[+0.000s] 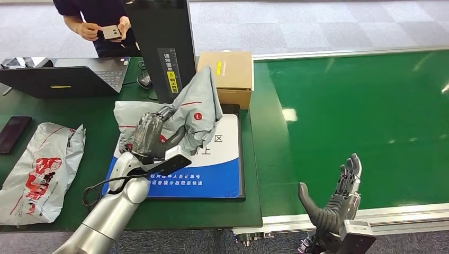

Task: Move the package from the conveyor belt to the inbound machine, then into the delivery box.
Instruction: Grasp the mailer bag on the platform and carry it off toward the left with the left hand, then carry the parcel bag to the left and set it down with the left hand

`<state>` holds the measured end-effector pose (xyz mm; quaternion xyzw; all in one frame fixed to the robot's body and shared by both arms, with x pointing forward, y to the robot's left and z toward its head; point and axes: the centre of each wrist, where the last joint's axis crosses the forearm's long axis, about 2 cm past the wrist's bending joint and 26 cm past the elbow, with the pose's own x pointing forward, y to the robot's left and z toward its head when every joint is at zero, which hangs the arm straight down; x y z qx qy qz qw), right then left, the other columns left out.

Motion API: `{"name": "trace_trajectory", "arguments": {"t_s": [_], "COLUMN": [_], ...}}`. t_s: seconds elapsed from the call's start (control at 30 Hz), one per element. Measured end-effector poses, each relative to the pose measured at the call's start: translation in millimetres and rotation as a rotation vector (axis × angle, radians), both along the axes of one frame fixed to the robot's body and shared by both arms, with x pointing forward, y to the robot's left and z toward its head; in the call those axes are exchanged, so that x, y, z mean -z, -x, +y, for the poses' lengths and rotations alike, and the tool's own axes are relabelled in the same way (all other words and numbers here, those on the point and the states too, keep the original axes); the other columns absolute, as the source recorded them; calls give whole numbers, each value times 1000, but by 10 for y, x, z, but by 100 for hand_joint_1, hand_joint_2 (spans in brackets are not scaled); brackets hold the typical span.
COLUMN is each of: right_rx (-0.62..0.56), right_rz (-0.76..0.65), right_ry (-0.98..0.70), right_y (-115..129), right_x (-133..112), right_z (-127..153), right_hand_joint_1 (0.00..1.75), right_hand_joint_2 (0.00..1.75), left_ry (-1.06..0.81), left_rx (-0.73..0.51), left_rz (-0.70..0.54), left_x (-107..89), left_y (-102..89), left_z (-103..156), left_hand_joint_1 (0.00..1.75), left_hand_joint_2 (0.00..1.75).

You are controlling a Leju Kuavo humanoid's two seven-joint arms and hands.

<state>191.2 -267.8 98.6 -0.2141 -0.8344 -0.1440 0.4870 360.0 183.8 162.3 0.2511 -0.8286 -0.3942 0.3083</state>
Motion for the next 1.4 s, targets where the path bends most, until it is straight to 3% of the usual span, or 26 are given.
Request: {"name": "trace_trajectory", "arguments": {"t_s": [0.27,0.43,0.7,1.07,1.3,1.33,1.4], "right_rx": [12,-13,-56,-100,-126,-128,-132], "right_rz": [9,17,24,42,55,56,59], "right_ry": [-21,-36,-51,-39,-33,-32,-31], "right_y": [-4,-37,-79,-119,-116,-115,-114], "right_x": [11,28,68,84,121,125,132], "right_z": [45,140,286,424,514,524,539], "right_hand_joint_1": [0,0,0,0,0,0,0], "right_hand_joint_2": [175,175,175,175,175,175,175], "left_ry": [126,279,547,564,537,541,554], "left_rx": [-223,-299,-480,-822,-988,-1011,-1054], "left_rz": [-149,-95,-26,-34,-37,-38,-33], "left_x": [-100,-70,70,55,-28,-33,-43], "left_y": [-72,-206,-357,-487,-443,-429,-410], "left_z": [302,667,1475,2241,2661,2711,2791], "left_hand_joint_1": [175,175,175,175,175,165,105], "left_hand_joint_2": [175,175,175,175,175,175,175]}}
